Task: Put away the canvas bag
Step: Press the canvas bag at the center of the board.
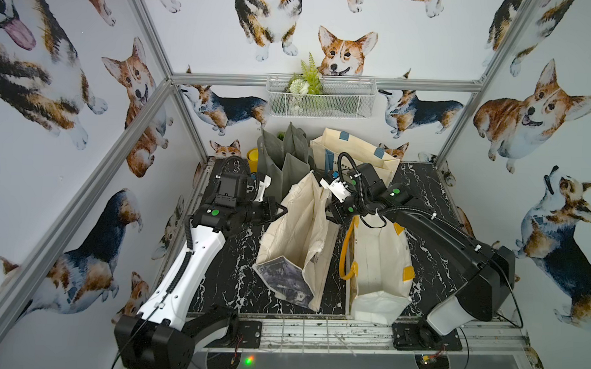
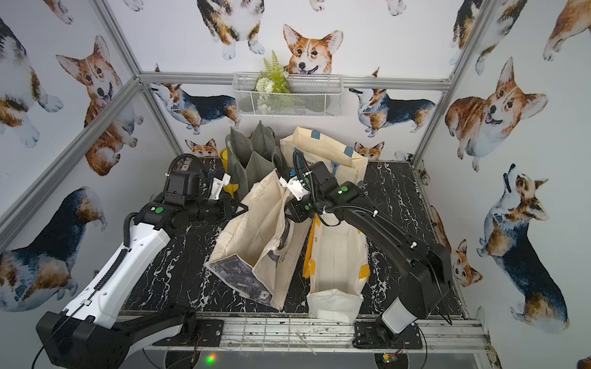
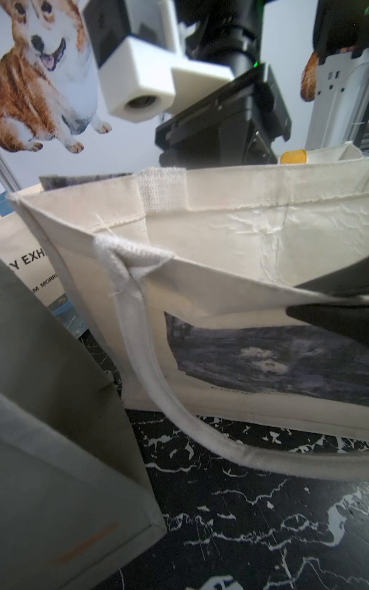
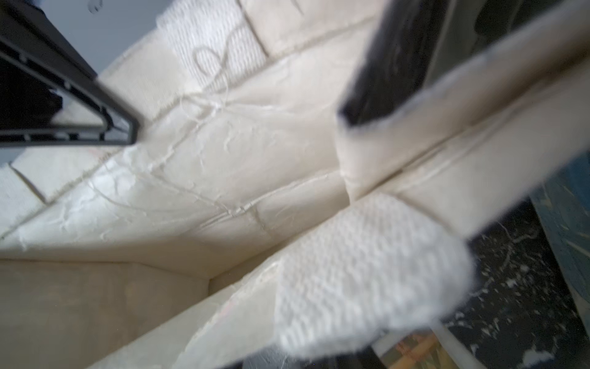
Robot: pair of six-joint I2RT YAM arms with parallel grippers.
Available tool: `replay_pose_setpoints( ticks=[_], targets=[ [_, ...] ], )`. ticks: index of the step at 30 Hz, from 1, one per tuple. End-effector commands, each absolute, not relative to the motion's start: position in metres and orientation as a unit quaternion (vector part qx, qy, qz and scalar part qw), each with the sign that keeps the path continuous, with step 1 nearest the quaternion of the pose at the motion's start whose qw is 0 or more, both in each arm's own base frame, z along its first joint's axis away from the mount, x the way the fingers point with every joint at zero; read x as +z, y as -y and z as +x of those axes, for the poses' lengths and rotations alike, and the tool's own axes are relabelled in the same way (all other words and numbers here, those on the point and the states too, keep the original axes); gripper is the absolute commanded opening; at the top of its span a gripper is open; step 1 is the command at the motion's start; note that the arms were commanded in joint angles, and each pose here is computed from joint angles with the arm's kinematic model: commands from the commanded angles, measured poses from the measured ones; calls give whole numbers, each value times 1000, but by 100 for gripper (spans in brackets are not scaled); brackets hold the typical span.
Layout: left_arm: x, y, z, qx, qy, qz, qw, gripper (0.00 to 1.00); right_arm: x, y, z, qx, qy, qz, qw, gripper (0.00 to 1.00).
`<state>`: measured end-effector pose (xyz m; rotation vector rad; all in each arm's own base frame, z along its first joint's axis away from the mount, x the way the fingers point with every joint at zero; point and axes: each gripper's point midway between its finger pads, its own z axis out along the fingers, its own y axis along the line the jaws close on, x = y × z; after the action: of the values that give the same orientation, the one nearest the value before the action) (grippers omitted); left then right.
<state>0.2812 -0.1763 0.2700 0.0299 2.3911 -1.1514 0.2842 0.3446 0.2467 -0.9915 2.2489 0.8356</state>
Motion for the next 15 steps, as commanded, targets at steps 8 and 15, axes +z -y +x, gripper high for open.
replay_pose_setpoints(
  ticks=[8, 15],
  targets=[
    [301, 216, 267, -504, -828, 79, 232, 52, 260, -392, 287, 395, -796, -361, 284, 44],
    [294, 230, 263, -503, -832, 93, 216, 56, 247, -400, 276, 378, -803, -367, 278, 46]
  ],
)
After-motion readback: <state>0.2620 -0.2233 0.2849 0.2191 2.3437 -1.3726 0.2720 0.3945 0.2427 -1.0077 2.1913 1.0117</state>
